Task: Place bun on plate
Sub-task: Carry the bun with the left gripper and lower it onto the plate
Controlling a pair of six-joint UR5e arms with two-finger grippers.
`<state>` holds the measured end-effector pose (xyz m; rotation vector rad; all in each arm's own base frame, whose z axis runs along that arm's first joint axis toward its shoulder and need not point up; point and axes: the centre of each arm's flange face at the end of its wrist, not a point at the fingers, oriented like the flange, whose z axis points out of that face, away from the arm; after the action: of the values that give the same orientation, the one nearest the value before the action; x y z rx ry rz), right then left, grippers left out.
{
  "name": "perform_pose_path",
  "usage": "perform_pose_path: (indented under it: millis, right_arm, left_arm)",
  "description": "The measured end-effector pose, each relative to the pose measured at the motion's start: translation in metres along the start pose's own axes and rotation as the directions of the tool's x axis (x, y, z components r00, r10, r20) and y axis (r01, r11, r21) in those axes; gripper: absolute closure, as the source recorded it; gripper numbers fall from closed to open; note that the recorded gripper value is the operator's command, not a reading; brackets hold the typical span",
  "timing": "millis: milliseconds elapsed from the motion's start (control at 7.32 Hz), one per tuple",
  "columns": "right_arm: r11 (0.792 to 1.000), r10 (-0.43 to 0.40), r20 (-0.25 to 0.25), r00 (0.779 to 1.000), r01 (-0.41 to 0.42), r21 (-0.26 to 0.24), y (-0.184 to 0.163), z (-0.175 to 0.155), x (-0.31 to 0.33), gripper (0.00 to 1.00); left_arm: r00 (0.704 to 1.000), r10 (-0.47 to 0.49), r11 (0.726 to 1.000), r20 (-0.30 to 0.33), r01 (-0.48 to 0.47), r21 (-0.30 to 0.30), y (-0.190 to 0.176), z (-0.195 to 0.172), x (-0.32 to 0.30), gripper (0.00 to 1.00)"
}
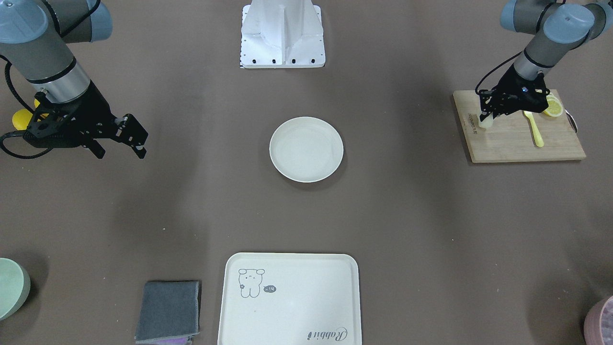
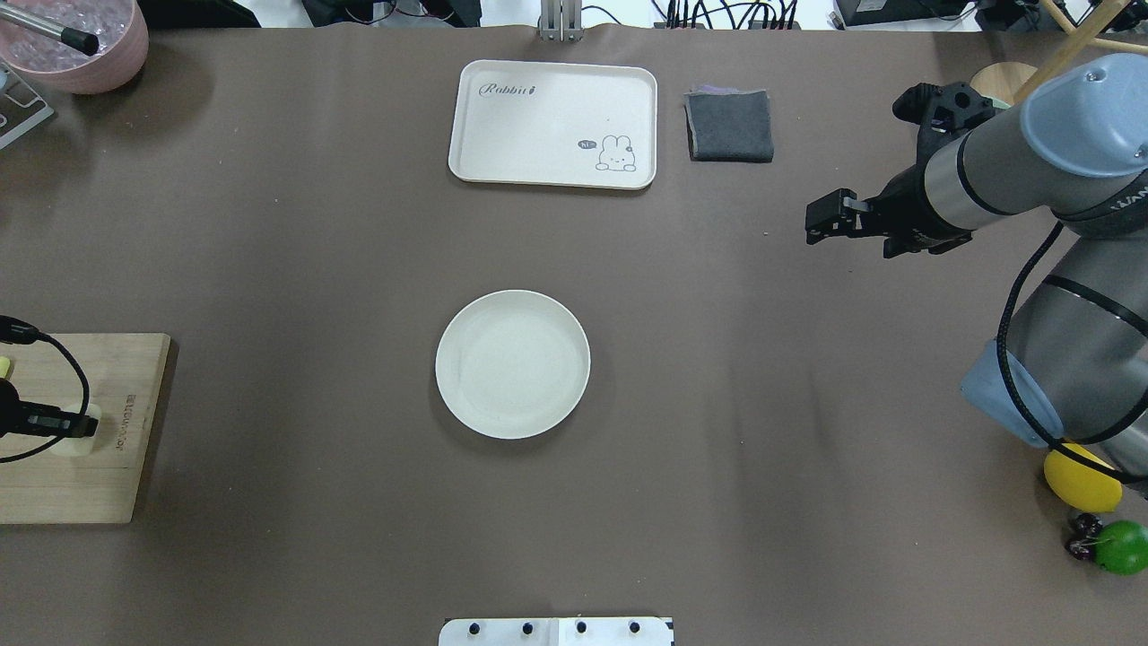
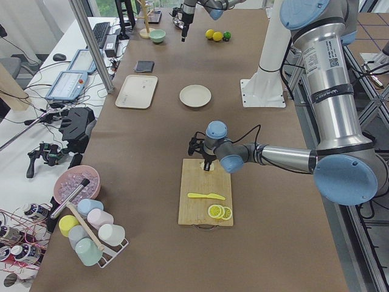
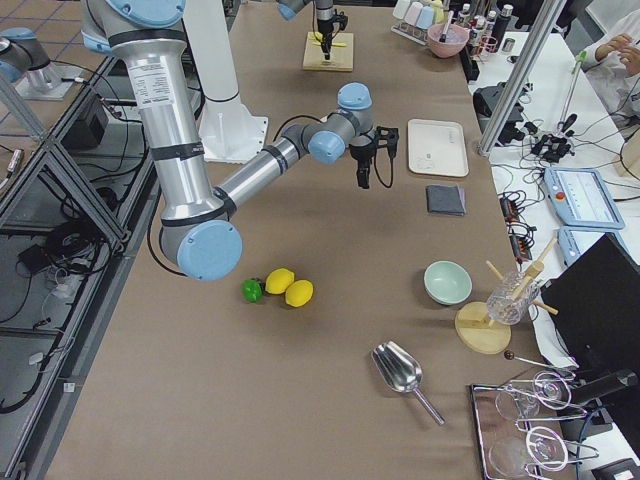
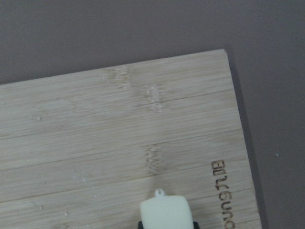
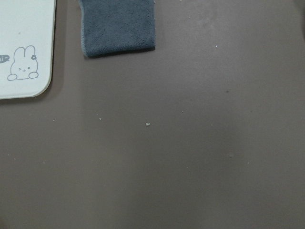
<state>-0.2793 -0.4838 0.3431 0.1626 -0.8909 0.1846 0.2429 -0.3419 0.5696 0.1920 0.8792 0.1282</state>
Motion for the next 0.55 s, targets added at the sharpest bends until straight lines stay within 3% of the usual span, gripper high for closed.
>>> perform_pose_path:
  millis: [273,547]
  right_arm:
    - [0.999,-0.034,-0.019,0.999,0.034,-0.014,-0.015,-0.013,0.049,0.00]
    - [0.995,-0.092,-0.044,0.995,0.090,-0.043,-0.027,-0.036,0.140,0.00]
  left_arm:
    - [0.997,0.017,1.000,-0.073,-0.016,0.007,-0.031,-0.004,0.043,0.75]
    - [0.992,-0.048,0.999,-0.116,0.050,0.010,-0.096,-0.006,0.126,0.75]
